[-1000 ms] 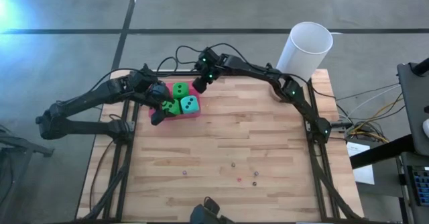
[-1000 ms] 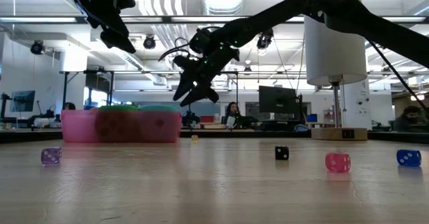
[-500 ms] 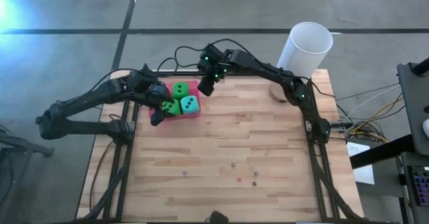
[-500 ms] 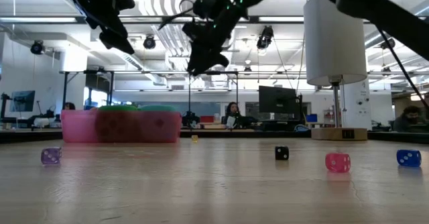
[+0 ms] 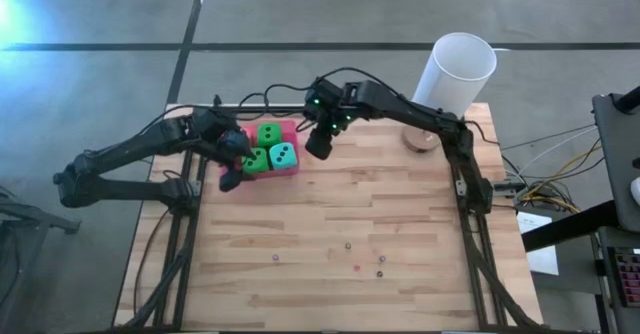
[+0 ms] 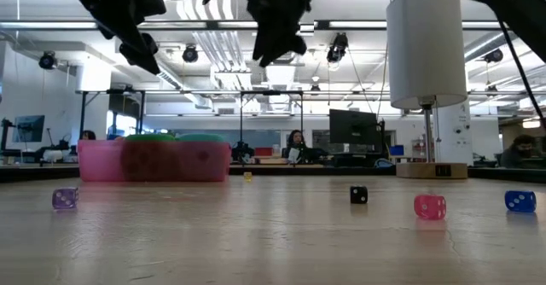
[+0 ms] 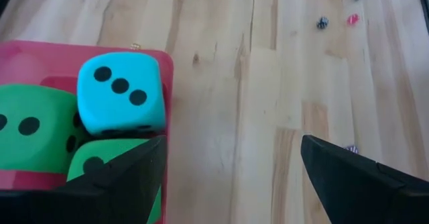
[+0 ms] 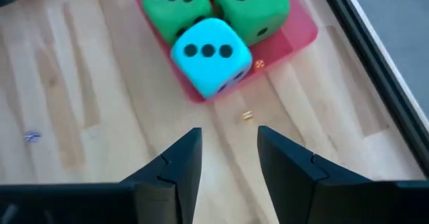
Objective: Pick & Place Dice
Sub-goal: Put the small purple dice into the red bin
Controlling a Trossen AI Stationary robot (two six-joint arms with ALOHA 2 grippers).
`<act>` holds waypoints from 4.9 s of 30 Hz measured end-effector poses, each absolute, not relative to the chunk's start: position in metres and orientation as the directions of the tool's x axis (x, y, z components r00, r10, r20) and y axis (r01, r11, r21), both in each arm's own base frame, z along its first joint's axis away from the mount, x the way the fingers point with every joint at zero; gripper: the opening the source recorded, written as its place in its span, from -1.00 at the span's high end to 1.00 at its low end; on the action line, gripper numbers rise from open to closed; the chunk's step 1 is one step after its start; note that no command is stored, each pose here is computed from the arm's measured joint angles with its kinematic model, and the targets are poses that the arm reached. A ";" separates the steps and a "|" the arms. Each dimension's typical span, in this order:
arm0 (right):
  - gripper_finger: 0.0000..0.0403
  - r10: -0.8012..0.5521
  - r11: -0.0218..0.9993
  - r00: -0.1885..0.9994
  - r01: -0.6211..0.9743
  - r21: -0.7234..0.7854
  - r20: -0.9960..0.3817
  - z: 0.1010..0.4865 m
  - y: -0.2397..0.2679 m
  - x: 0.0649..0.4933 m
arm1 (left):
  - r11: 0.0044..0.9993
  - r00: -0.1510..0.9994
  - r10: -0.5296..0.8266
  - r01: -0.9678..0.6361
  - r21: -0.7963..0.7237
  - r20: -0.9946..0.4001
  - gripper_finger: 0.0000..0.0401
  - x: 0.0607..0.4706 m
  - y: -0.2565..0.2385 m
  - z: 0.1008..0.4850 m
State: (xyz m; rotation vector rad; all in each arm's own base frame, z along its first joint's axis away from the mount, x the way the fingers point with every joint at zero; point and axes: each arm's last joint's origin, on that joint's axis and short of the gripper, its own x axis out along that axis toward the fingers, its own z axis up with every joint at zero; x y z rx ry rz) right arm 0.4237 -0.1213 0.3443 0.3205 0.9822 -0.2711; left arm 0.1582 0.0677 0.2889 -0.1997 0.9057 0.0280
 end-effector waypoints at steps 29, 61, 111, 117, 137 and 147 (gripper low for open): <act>0.39 -0.126 0.958 0.621 0.278 0.068 -0.773 0.432 0.014 0.334 | 0.940 0.550 -0.301 0.309 -0.145 -0.779 -0.68 0.178 0.001 0.285; 0.50 -0.053 0.981 0.760 0.162 0.110 -0.647 0.394 0.026 0.239 | 0.966 0.408 -0.190 -0.084 -0.244 -0.893 0.10 0.232 -0.123 0.216; 0.65 -0.049 0.999 0.797 0.049 -0.018 -0.602 0.387 0.026 0.239 | 0.871 0.257 -0.018 -0.471 -0.141 -0.966 0.06 0.255 -0.152 0.129; 0.65 -0.049 0.999 0.798 0.050 -0.016 -0.601 0.387 0.026 0.240 | 0.871 0.260 -0.013 -0.472 -0.139 -0.966 0.13 0.255 -0.152 0.129; 0.59 -0.048 0.999 0.811 0.052 -0.010 -0.583 0.389 0.026 0.241 | 0.889 0.257 -0.016 -0.438 -0.131 -0.966 0.52 0.255 -0.151 0.129; 0.67 -0.048 0.999 0.811 0.052 -0.010 -0.583 0.389 0.026 0.241 | 0.892 0.264 -0.025 -0.430 -0.141 -0.964 0.75 0.255 -0.152 0.129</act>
